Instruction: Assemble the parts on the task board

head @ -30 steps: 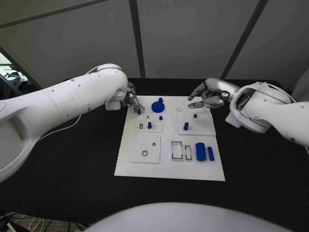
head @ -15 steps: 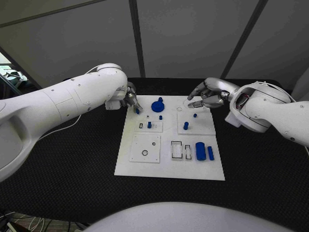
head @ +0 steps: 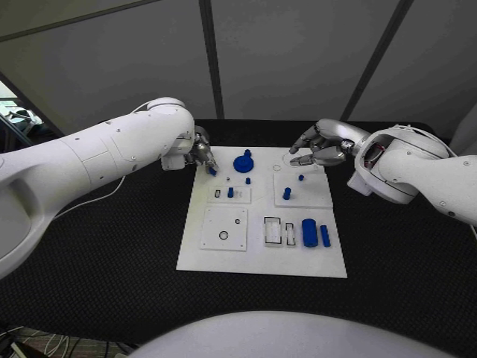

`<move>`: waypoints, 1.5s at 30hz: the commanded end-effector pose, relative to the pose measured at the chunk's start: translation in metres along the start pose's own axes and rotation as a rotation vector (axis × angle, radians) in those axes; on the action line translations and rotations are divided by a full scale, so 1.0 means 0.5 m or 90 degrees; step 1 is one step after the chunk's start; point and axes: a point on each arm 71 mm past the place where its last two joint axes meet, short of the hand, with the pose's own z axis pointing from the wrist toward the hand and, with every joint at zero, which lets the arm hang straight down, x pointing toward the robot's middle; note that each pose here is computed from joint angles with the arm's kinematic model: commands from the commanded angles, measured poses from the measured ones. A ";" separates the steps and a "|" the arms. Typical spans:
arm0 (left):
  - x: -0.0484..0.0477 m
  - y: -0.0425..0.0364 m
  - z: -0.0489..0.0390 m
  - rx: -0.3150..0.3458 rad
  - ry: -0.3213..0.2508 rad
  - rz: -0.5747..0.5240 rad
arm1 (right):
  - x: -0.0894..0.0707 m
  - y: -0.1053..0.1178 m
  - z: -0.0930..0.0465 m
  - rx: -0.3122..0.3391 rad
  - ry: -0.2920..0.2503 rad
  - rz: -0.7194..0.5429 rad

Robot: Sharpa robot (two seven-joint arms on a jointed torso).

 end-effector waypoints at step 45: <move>0.116 0.018 -0.091 0.068 -0.081 -0.006 | -0.002 -0.003 0.002 -0.001 0.005 -0.003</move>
